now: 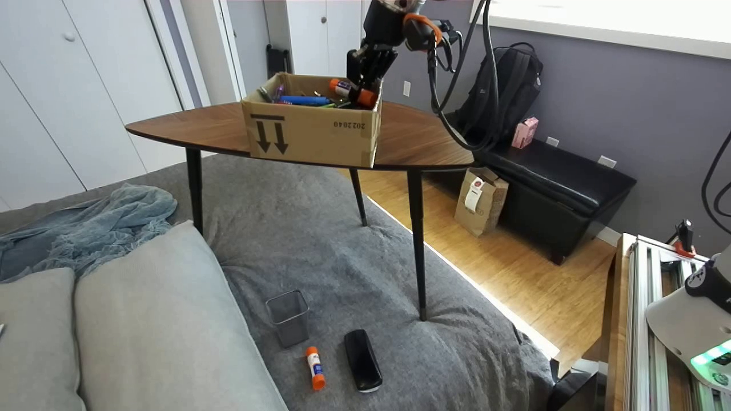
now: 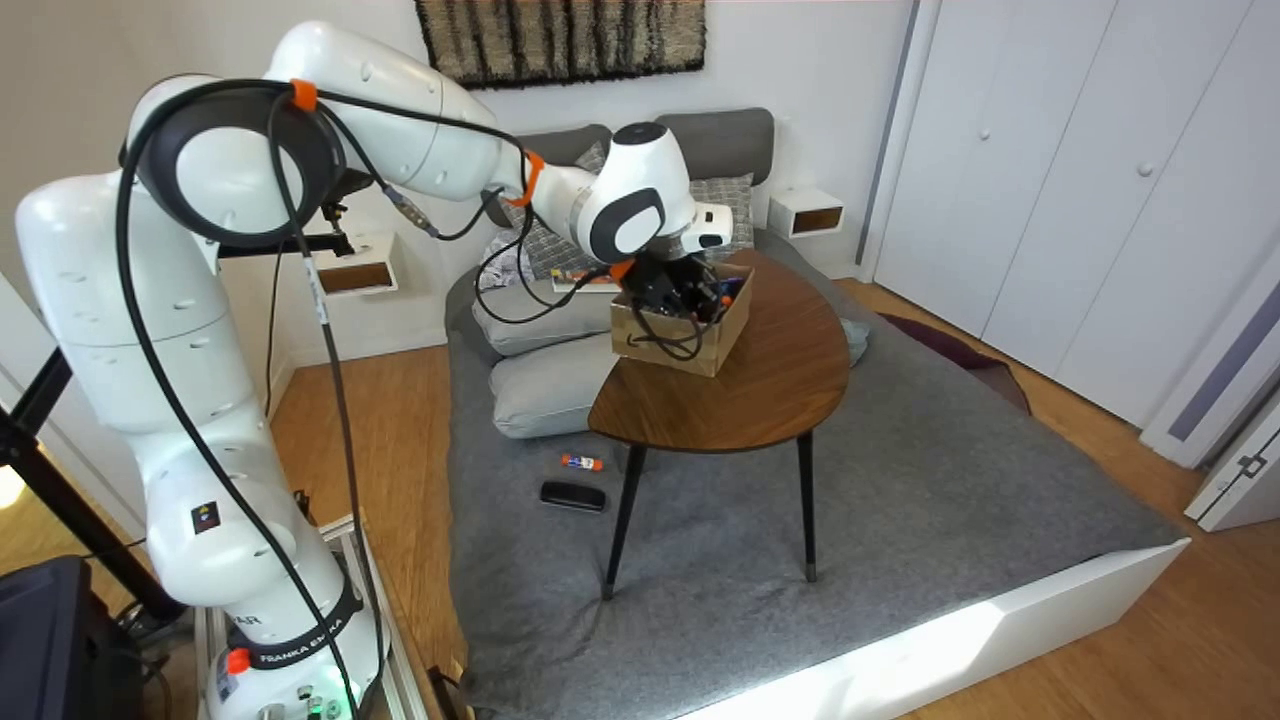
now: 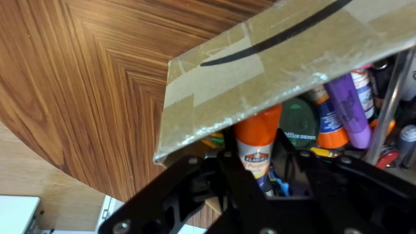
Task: Remove the orange glue stick from the box and put it on the table
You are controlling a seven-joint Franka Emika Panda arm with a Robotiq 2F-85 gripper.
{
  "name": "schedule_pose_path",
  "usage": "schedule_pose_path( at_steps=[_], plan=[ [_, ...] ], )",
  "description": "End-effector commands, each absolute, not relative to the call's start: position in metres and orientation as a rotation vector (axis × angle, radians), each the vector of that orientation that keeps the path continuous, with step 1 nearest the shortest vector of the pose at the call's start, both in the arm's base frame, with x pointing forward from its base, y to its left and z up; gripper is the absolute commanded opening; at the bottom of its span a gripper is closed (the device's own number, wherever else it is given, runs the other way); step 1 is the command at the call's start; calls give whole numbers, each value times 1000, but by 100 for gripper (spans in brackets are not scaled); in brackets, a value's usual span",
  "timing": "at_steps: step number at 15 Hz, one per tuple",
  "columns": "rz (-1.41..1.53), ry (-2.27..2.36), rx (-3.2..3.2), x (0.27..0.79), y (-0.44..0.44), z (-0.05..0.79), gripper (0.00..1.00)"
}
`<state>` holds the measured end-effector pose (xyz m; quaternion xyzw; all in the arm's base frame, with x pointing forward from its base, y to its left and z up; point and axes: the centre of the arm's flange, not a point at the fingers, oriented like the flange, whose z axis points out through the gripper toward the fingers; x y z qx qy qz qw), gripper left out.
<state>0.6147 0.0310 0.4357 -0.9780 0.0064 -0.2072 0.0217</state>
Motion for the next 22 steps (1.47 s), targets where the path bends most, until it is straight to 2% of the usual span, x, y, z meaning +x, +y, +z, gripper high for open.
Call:
schedule_pose_path(
  at_steps=[1,10,17,22],
  plan=[
    [-619,30,-3075,621,39,447,8],
    [-596,-52,-3078,577,54,527,8],
    [-575,4,-3035,488,36,607,8],
    [-581,61,-2752,432,-21,641,8]
  ],
)
